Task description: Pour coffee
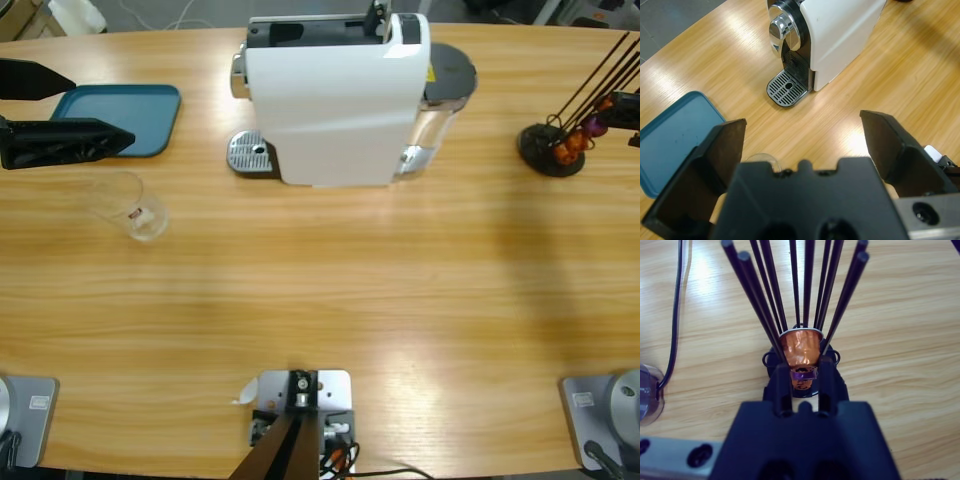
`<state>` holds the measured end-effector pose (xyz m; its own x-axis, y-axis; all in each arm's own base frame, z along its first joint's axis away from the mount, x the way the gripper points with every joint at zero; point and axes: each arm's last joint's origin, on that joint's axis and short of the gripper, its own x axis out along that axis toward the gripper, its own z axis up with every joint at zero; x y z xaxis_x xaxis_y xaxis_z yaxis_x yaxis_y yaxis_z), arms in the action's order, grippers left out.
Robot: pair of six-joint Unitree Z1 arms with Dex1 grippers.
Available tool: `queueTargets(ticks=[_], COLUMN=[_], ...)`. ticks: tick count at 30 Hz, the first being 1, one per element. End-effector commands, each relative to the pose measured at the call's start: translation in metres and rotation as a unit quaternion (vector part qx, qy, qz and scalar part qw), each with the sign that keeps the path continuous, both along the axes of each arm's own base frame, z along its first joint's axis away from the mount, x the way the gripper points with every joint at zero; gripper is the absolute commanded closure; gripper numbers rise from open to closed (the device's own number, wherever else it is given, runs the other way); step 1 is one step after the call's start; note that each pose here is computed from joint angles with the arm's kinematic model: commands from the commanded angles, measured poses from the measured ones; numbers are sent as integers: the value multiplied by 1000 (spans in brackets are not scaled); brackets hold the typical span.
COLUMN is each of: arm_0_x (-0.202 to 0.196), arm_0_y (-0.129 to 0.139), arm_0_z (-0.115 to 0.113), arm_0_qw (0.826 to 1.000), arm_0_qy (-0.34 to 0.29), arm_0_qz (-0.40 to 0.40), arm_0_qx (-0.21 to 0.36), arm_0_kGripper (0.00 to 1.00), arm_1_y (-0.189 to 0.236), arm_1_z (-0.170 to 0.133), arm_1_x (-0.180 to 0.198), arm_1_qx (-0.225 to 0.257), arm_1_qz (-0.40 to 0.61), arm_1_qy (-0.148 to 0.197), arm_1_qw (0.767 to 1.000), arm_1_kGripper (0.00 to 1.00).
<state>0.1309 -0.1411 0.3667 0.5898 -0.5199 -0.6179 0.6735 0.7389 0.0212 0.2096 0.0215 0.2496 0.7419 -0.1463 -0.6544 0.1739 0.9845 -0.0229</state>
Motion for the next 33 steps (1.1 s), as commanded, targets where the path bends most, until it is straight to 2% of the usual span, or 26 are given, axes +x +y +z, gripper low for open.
queueTargets(ticks=[1,3,6,16,25,30,33], arm_0_x=[2,2,2,2,3,5,6], arm_0_y=[-6,-6,-6,-8,-10,-12,-14], arm_0_z=[-14,-17,-18,-22,-24,-26,-28], arm_0_qw=[1000,1000,999,999,999,999,999], arm_0_qy=[19,22,23,30,33,37,40], arm_0_qz=[2,1,1,-1,-2,-2,-2], arm_0_qx=[18,20,22,26,29,33,36], arm_0_kGripper=[18,18,18,18,18,18,18], arm_1_y=[-4,-4,-5,-3,2,7,9], arm_1_z=[4,11,9,36,86,115,128], arm_1_x=[-8,-8,-11,-18,-19,-38,-54], arm_1_qx=[-8,-11,-15,-29,-45,-52,-37], arm_1_qz=[-6,-4,-3,5,7,17,28], arm_1_qy=[-17,-26,-18,-51,-81,-102,-118], arm_1_qw=[1000,1000,1000,998,996,993,992], arm_1_kGripper=[1000,1000,1000,1000,1000,1000,1000])
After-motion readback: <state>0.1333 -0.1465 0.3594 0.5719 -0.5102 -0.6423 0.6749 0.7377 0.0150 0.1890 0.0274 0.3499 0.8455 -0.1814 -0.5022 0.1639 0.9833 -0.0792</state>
